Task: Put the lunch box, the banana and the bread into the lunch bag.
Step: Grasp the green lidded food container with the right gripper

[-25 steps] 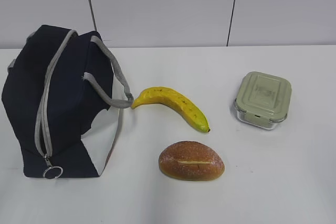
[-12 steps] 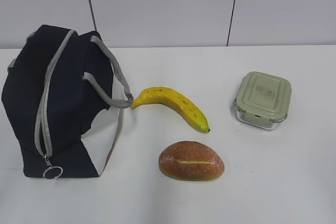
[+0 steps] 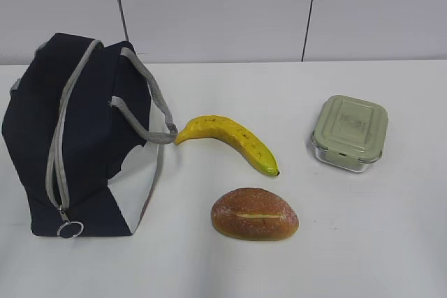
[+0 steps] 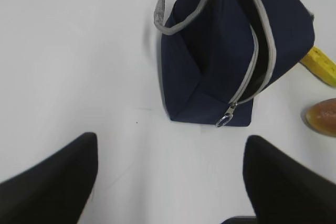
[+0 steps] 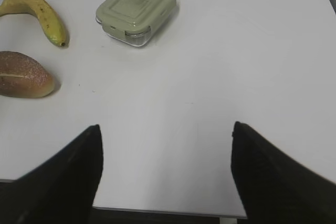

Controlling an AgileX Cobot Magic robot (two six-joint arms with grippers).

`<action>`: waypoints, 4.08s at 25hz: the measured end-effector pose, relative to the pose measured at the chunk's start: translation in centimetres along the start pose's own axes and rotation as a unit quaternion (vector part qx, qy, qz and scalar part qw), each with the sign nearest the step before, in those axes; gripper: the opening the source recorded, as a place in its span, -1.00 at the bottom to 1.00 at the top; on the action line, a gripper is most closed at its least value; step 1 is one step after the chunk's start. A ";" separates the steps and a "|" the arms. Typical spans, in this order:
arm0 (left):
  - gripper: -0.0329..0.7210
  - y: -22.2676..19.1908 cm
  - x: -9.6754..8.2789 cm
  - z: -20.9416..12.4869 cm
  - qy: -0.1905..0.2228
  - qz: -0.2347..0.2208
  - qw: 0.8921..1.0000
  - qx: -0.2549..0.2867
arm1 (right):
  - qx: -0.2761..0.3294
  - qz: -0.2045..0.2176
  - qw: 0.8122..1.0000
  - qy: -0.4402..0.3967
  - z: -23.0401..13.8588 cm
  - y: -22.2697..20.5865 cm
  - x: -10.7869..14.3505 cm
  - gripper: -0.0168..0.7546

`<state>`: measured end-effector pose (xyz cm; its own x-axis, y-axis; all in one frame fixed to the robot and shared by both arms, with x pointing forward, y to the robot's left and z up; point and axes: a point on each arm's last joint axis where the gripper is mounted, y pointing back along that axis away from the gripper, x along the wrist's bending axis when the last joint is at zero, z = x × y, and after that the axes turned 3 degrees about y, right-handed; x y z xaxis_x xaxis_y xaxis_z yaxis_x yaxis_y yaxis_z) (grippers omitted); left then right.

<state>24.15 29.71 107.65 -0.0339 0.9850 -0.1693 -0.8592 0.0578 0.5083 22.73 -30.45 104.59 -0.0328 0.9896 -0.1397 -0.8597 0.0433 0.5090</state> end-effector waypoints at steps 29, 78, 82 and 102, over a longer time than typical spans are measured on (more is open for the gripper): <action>0.17 -26.1 -3.9 19.6 0.043 -0.042 0.950 0.305 | 0.000 0.000 1.000 0.000 0.0 0.0 0.0 0.50; -0.92 -30.7 -4.2 17.5 0.069 -0.079 0.928 0.358 | -0.051 -0.003 0.999 0.000 2.9 0.3 -0.3 0.51; -0.92 -30.6 -4.2 17.5 0.068 -0.079 0.927 0.361 | -0.032 0.003 0.999 0.004 6.2 -2.0 -0.5 0.51; -0.92 -30.6 -4.2 17.4 0.065 -0.081 0.925 0.365 | 0.296 0.139 0.937 -0.125 16.4 -24.2 1.7 0.50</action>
<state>59.46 26.61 107.56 -0.0364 0.9289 -0.3686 -0.2868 0.3436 0.8943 51.82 -27.54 105.93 -0.0291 0.9721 0.2327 -0.3993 -0.2247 0.8889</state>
